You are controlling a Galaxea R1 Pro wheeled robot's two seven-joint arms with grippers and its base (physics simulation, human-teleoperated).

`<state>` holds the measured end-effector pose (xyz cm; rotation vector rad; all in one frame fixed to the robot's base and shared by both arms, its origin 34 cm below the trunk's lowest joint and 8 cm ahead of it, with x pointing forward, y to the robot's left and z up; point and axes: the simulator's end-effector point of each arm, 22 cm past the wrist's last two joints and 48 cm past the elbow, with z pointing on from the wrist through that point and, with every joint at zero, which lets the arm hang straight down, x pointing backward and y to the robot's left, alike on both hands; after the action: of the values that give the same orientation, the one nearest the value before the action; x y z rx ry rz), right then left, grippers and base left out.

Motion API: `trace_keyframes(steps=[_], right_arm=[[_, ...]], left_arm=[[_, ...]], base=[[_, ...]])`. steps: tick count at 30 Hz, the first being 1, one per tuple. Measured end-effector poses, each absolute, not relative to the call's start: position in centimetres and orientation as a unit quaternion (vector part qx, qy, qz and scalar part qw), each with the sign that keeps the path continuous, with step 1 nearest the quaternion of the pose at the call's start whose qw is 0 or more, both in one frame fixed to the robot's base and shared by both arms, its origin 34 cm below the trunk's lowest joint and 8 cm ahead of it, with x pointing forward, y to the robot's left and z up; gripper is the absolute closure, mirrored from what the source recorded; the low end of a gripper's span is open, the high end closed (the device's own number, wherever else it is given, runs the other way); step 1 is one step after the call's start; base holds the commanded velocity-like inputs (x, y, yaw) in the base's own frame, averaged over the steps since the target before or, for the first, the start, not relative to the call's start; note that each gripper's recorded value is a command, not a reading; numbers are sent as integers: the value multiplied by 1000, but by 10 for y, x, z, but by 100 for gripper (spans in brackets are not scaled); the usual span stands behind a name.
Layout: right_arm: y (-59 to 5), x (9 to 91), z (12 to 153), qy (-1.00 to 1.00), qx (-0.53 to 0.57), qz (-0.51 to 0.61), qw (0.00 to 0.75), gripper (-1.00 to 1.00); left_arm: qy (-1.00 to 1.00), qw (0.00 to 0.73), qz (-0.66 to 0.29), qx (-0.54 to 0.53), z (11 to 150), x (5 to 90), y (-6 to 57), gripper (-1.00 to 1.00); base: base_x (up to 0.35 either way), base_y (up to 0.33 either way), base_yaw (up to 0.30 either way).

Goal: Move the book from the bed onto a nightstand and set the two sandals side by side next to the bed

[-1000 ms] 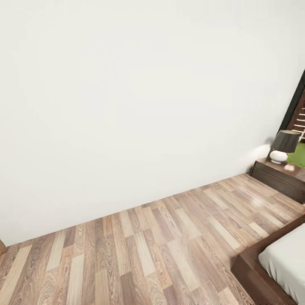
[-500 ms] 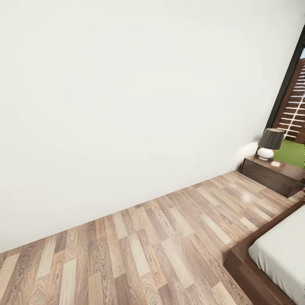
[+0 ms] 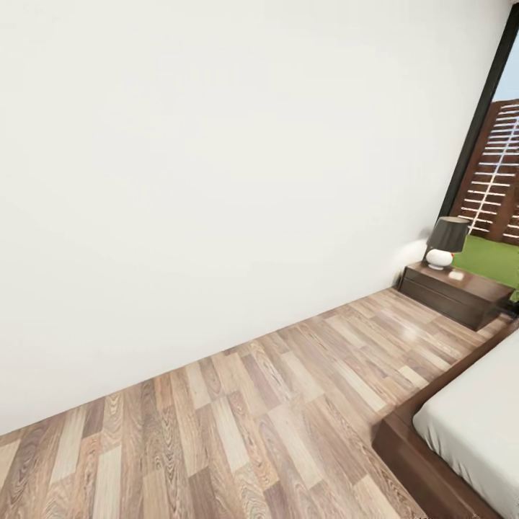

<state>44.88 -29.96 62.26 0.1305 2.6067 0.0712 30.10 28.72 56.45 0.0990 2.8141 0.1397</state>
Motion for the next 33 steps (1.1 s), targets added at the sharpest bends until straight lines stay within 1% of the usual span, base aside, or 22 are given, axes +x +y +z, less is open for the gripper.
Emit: trace_keyframes(steps=[12, 33], right_arm=[[-300, 449, 623, 963, 48, 26, 262, -100], [-300, 449, 623, 963, 48, 26, 262, -100]], left_arm=[[985, 160, 49, 34, 564, 301, 287, -100], [985, 160, 49, 35, 564, 301, 287, -100]], base=[[0, 0, -65], [0, 0, -7]])
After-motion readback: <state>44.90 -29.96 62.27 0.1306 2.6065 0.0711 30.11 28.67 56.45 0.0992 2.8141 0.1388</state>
